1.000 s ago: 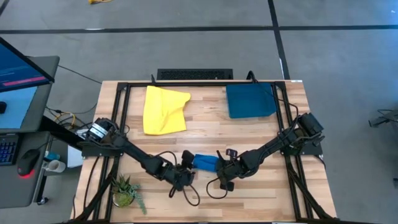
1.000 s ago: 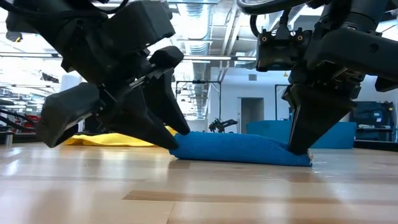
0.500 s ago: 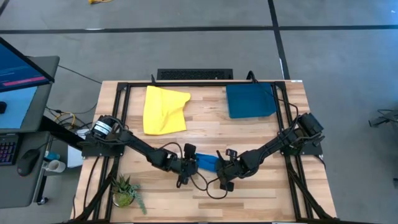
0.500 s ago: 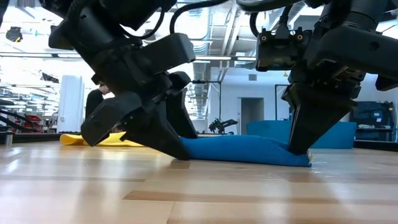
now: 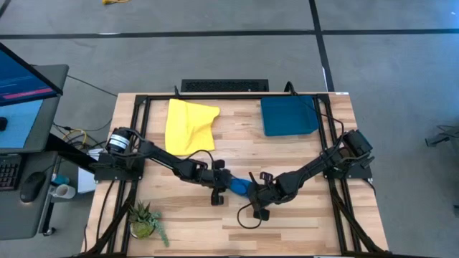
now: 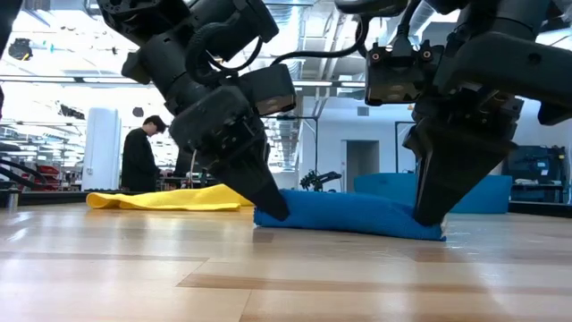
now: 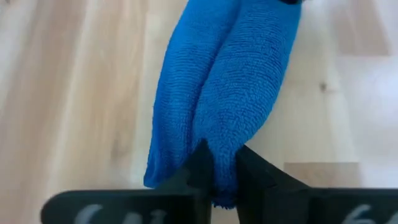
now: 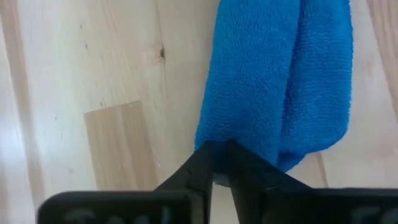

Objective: Roll microfiber towels into tight, uniform cylinder then place into a basket
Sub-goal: Roll the blue microfiber cloth

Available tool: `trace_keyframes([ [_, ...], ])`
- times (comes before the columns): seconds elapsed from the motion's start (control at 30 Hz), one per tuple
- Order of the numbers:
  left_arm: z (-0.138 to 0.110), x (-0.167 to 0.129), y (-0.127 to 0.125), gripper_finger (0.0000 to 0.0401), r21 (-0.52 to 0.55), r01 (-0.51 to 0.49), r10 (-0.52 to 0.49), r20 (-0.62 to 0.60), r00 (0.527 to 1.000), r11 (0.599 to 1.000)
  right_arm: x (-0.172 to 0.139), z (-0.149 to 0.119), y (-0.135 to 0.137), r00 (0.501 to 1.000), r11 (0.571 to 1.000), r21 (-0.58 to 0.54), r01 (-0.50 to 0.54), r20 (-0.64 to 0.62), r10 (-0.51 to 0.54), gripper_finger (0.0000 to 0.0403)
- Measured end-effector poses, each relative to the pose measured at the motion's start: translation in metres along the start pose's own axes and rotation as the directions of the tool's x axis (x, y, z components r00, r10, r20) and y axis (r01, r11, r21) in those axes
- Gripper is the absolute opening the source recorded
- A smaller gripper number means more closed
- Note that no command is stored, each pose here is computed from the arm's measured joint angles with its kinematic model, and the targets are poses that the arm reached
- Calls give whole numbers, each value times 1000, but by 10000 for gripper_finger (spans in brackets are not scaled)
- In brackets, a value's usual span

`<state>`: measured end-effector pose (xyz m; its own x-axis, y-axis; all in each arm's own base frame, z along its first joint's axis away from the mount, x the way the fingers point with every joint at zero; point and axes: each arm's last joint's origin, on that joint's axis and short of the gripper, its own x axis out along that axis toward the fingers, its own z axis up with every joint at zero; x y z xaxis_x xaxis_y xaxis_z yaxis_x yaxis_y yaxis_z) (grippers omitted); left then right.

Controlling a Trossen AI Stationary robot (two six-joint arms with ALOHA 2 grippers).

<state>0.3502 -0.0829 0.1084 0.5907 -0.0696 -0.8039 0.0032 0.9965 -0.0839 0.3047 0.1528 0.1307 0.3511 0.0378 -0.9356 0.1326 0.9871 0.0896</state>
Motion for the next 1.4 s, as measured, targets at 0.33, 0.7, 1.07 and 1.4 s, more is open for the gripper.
trace_keyframes([
  [0.33, 2, 1, 9, 52, -210, 203, -217, -44, 975, 956, -19, 7, 7, 997, 997, -70, 28, -73, -33, 98],
  [0.7, 4, 1, 26, 35, -314, 294, -326, -52, 944, 903, -68, -9, 33, 946, 954, -172, 245, 257, -197, 98],
  [1.07, 3, 1, 27, 42, -381, 346, -399, -68, 914, 857, -51, -6, 42, 943, 934, -263, 241, 292, -161, 120],
  [1.4, 3, 1, 26, 43, -425, 338, -403, -69, 913, 840, -36, 3, 37, 962, 925, -329, 192, 251, -111, 178],
])
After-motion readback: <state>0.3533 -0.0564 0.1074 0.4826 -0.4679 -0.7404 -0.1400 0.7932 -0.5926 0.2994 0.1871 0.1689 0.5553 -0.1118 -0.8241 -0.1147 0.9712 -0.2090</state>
